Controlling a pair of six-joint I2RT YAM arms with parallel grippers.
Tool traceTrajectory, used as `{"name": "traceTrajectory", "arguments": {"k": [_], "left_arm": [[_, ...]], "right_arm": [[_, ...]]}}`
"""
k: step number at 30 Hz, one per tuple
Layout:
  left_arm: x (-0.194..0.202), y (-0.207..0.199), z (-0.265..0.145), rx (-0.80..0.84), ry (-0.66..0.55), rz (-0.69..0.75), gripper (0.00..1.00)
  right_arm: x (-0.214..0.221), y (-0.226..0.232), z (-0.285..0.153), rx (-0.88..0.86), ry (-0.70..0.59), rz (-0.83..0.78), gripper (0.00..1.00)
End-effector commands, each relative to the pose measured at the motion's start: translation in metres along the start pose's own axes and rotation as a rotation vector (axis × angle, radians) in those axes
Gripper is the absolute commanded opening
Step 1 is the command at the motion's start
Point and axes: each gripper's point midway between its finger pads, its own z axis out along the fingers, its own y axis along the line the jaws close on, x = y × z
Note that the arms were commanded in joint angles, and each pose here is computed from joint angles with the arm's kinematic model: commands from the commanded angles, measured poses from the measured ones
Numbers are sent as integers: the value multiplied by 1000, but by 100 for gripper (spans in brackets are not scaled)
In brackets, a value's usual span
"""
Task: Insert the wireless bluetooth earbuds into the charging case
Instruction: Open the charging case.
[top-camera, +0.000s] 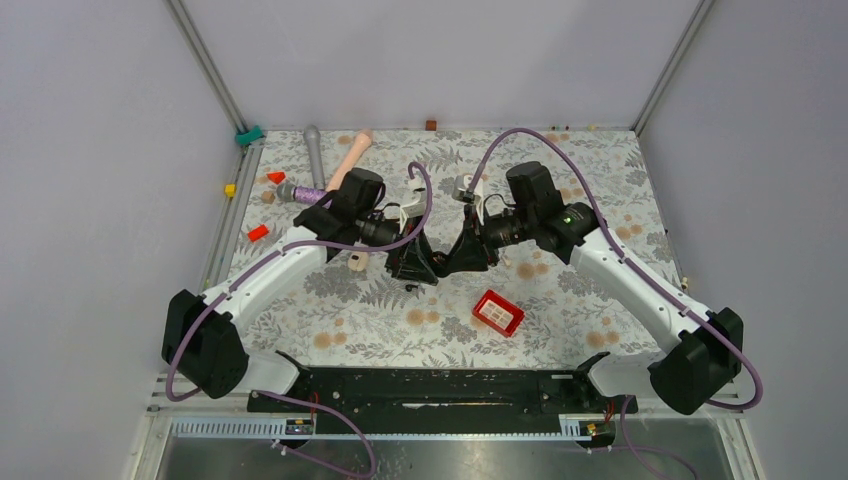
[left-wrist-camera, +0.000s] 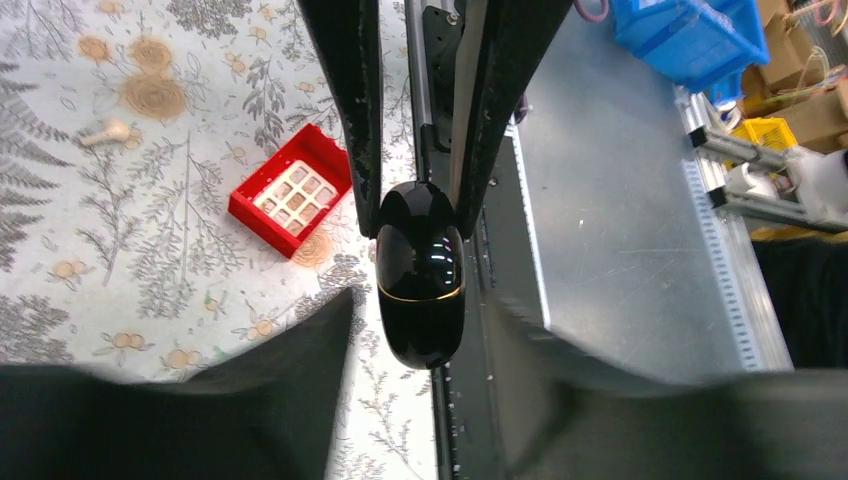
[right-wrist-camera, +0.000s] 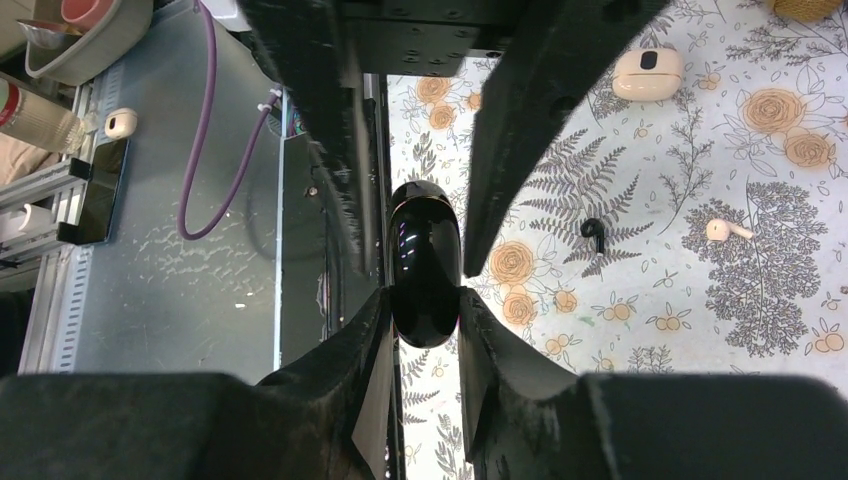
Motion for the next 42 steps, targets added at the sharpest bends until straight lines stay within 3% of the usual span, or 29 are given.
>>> {"name": "traceTrajectory", "arguments": {"k": [1, 3, 5, 14, 17, 24, 29, 36, 38, 40, 42], "left_arm": [[-7, -2, 1, 17, -18, 51, 64], [-8, 0, 1, 0, -16, 57, 76], [-9, 2, 0, -13, -15, 60, 81], [-16, 8, -1, -65, -40, 64, 85], [-17, 7, -1, -64, -43, 68, 78], [-18, 4, -2, -58, -47, 77, 51], [-18, 4, -2, -55, -48, 78, 46], [-19, 3, -3, -49, -50, 78, 27], [-19, 3, -3, -50, -51, 79, 28], [-19, 3, -5, -53, -54, 79, 42], [-20, 3, -6, -56, -57, 81, 50]], "right_arm": [[-15, 8, -5, -15, -42, -29, 20], [-19, 5, -6, 1, -53, -14, 18], [-23, -1, -6, 36, -70, 1, 15], [-32, -19, -6, 131, -148, 43, 18], [-31, -17, -3, 102, -145, 70, 18], [-27, -22, 4, 89, -151, 115, 18], [-22, -26, 5, 101, -134, 99, 18], [-18, -27, 5, 101, -120, 72, 18], [-17, -27, 5, 100, -115, 68, 18], [-18, -26, 4, 99, -114, 65, 18], [-18, -24, 3, 98, -115, 57, 18]]}}
